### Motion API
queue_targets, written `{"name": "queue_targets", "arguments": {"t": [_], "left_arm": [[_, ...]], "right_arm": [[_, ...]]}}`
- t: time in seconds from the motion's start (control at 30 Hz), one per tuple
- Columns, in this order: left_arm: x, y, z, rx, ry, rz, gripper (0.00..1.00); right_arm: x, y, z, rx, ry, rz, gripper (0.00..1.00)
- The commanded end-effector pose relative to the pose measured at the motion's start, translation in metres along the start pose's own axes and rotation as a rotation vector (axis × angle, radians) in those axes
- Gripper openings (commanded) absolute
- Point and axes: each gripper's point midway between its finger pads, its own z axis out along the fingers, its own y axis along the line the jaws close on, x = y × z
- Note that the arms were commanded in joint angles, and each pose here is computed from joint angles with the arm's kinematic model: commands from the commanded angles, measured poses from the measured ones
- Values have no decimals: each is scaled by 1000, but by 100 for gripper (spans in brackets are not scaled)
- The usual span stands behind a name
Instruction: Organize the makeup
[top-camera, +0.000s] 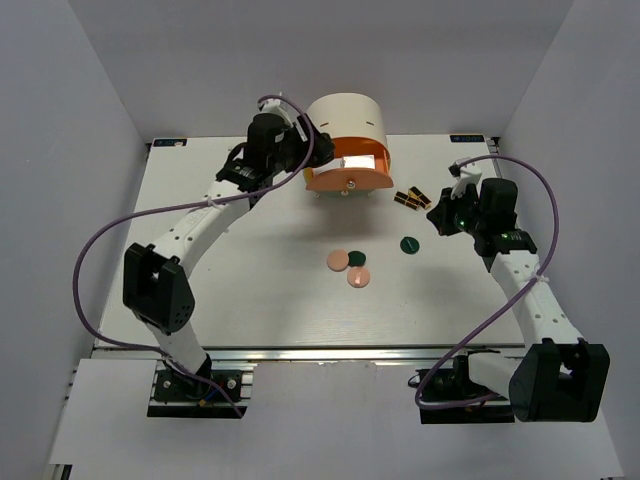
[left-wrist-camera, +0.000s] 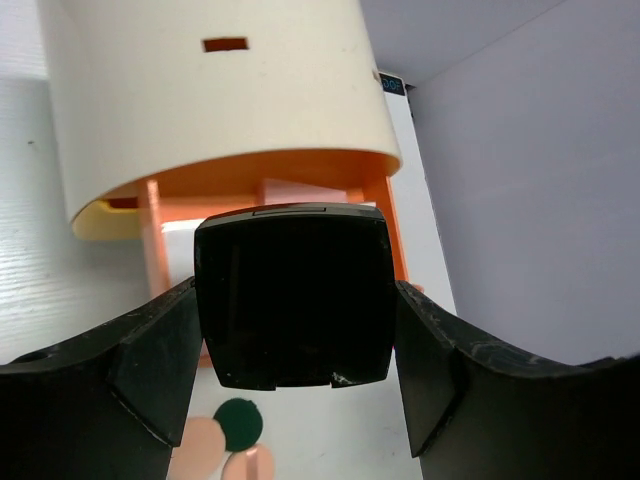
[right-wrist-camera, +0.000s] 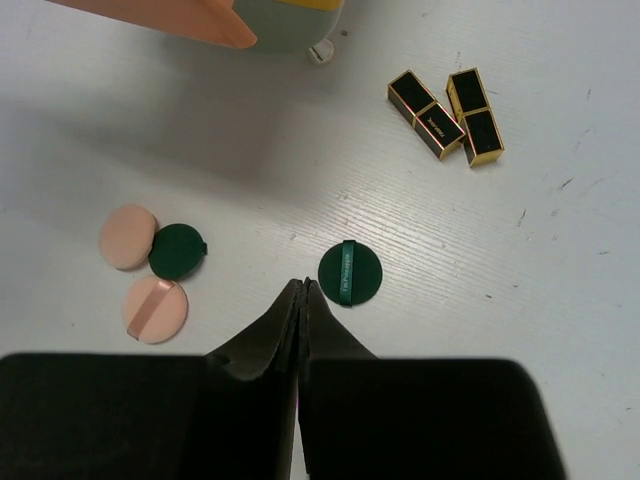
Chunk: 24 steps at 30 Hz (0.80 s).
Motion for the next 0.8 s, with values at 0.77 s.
{"name": "queue_targets", "arguments": {"t": [0.77], "left_arm": [[-4,-50,47,-15,-70,84,39]], "right_arm": [[-6,3,-5,-1,-45,-4,1]]}}
